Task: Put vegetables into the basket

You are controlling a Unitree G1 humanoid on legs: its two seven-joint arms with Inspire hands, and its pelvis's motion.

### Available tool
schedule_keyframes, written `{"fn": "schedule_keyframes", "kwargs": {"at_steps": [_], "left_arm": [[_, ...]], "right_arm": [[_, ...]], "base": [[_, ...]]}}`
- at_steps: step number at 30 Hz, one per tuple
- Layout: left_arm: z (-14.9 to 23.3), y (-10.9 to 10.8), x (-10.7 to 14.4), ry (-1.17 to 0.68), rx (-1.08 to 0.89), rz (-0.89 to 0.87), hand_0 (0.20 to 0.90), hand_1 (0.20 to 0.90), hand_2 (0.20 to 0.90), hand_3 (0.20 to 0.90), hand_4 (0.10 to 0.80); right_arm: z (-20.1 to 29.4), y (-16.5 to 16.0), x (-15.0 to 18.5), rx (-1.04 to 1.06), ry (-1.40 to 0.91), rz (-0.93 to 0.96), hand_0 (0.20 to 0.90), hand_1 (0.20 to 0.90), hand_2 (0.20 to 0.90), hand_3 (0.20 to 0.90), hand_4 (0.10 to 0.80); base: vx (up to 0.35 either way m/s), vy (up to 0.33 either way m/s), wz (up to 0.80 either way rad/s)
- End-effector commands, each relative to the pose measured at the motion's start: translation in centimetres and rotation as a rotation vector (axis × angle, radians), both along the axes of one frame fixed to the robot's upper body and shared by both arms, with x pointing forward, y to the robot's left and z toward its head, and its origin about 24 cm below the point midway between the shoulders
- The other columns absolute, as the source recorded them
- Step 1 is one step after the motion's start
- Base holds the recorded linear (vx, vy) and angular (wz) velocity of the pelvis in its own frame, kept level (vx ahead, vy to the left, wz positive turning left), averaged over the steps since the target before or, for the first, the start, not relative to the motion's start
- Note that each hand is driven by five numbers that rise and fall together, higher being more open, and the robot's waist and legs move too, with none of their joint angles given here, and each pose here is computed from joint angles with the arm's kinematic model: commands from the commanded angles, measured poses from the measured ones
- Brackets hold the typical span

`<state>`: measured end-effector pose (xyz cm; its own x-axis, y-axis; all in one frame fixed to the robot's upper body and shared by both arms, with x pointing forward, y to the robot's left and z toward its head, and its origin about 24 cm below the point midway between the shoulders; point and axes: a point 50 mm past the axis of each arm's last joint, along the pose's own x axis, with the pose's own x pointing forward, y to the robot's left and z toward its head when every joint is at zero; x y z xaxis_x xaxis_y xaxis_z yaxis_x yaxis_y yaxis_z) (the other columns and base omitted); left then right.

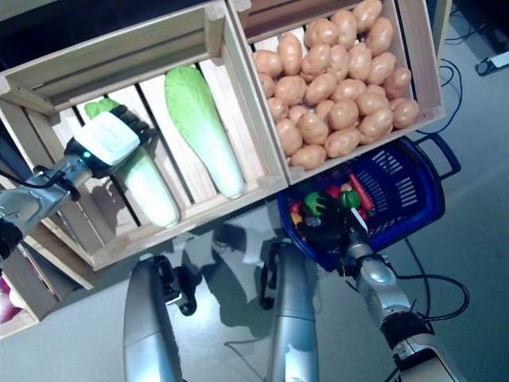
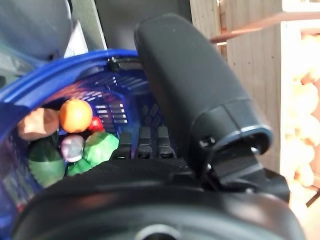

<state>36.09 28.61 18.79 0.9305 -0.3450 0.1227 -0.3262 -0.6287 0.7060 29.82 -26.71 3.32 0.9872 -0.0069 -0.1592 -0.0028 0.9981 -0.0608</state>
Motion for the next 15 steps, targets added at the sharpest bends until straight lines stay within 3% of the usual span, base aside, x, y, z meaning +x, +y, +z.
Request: {"fn": "schedule_keyframes", "kwargs": {"at_steps": [1, 15], "left_arm": [[3.7, 5.3, -0.7, -0.049, 0.021, 0.273, 0.300, 0.300, 0.300, 0.300, 0.400], [3.1, 4.7, -1.0, -0.055, -0.055, 0.198, 0.300, 0.300, 0.300, 0.300, 0.400]], "right_arm": [[5.7, -2.0, 1.1, 0.031, -0.238, -0.077, 0.900, 0.900, 0.900, 0.900, 0.800], [6.5, -0.4, 1.7, 0.026, -0.282, 0.014, 0.900, 0.900, 0.900, 0.900, 0.800]], "base": [[0.009, 0.018, -0.10], [0.005, 0.000, -0.03]]}}
